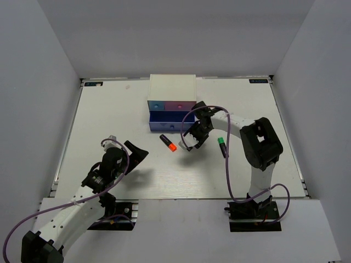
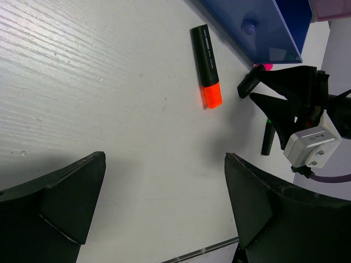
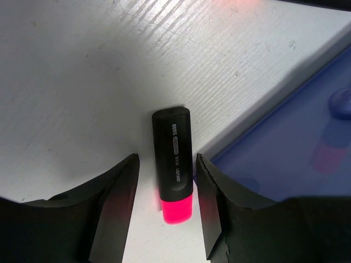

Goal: Sort the stationery into containers
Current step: Pick up the pen from the center of the board.

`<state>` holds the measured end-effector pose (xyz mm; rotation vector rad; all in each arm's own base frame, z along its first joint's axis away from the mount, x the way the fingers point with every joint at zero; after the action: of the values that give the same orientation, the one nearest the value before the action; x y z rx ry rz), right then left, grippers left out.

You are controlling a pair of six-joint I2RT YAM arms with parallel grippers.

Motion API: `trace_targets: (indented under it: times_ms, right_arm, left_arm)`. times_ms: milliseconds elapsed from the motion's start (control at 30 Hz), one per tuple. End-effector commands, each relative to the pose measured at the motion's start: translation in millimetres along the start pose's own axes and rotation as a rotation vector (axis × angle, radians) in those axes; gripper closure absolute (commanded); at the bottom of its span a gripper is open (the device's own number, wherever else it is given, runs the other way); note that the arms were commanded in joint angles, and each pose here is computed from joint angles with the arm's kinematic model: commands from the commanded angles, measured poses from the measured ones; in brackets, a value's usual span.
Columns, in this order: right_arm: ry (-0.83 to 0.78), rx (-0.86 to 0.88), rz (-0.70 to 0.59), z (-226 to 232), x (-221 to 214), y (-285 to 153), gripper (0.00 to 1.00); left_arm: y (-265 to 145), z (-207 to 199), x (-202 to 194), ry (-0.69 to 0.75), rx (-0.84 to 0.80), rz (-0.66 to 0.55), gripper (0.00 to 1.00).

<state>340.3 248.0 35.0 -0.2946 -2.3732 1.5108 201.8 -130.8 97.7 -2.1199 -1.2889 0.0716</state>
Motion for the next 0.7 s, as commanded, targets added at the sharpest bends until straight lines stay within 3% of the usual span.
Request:
trace_targets:
  times_ms: [0, 533, 667]
  right_arm:
    - [0.011, 0.031, -0.008, 0, 3, 3, 0.48]
    - [0.08, 0.265, -0.164, 45, 47, -1, 0.58]
    - [0.099, 0.264, -0.146, 50, 50, -4, 0.58]
  left_arm:
    - [-1, -6, 3, 0.01, -0.015, -0.006, 0.0]
    - [-1, -3, 2, 0.019, -0.015, -0.007, 0.0]
    - [-3, -5, 1, 0.018, -0.027, 0.0, 0.0]
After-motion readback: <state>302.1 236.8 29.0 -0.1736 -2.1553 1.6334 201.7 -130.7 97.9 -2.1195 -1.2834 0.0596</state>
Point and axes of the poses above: each gripper's point midway between its finger pads, its own y axis out along the fingers, its own z axis along the line the jaws close on, x = y × z, the point moved 1 cm from there along -y, back along the fingers, and after that the axes turned 13 degrees about -y, right-handed, at the moved point
